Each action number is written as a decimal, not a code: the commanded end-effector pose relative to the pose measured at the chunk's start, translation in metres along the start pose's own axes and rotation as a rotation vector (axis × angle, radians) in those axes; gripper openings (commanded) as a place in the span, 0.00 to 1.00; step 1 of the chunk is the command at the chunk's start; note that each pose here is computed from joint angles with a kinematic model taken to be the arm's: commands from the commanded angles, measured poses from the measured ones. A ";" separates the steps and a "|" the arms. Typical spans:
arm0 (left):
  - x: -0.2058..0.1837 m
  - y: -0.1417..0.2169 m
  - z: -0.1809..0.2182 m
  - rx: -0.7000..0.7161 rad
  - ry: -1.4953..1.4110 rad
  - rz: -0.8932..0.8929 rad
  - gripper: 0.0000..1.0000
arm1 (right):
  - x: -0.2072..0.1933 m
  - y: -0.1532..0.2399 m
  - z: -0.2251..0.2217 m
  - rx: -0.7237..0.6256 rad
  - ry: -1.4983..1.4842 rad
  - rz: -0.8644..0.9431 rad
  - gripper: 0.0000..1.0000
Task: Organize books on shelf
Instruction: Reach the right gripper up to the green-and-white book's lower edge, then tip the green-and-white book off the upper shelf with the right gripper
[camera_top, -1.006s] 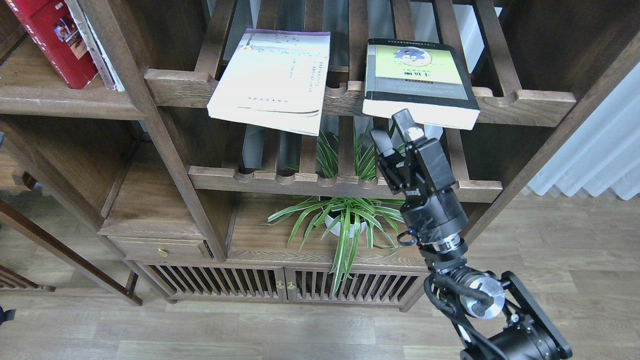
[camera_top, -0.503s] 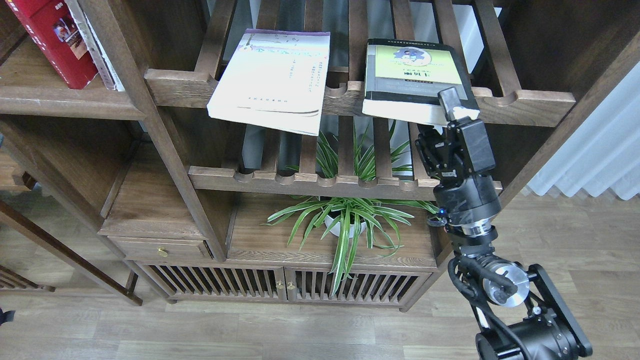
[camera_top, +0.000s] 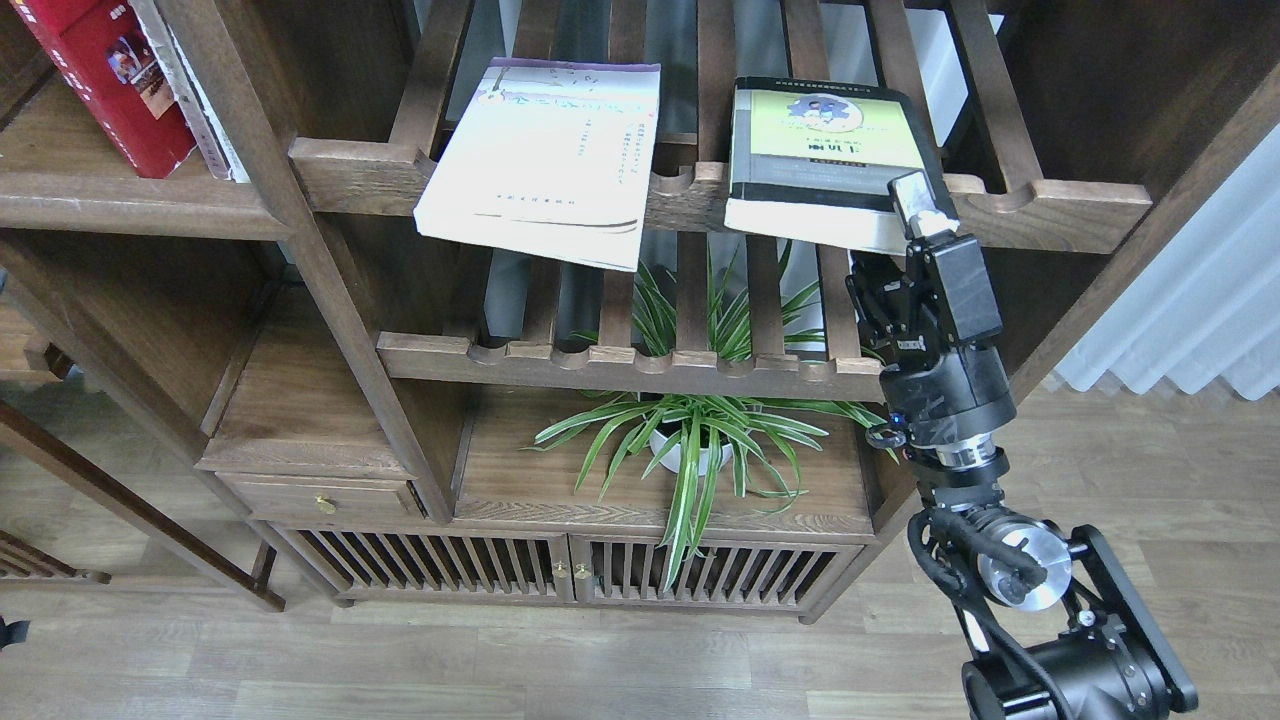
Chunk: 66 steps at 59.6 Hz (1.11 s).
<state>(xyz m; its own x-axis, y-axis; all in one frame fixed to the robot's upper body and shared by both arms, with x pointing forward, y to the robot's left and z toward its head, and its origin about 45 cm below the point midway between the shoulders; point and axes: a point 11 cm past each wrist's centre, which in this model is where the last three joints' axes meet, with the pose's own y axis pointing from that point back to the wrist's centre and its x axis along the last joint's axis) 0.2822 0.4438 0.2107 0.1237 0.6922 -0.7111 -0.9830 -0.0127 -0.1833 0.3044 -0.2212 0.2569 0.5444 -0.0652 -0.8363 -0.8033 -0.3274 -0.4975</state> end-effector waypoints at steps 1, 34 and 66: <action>0.000 -0.001 0.000 0.001 0.000 -0.001 1.00 | -0.001 -0.002 0.000 -0.005 0.008 -0.005 0.94; 0.000 -0.001 0.005 -0.009 -0.007 -0.001 1.00 | 0.001 0.003 -0.010 -0.037 0.069 0.012 0.75; 0.000 -0.001 0.005 -0.008 -0.008 -0.001 1.00 | 0.008 0.022 -0.029 -0.110 0.155 0.076 0.18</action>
<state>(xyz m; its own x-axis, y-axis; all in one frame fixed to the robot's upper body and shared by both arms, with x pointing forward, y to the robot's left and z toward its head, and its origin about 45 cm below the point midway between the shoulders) 0.2824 0.4475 0.2142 0.1236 0.6975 -0.7059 -0.9816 -0.0183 -0.1900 0.3025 -0.2532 0.2530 0.5380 -0.2219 -0.8133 -0.8089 -0.4073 -0.4240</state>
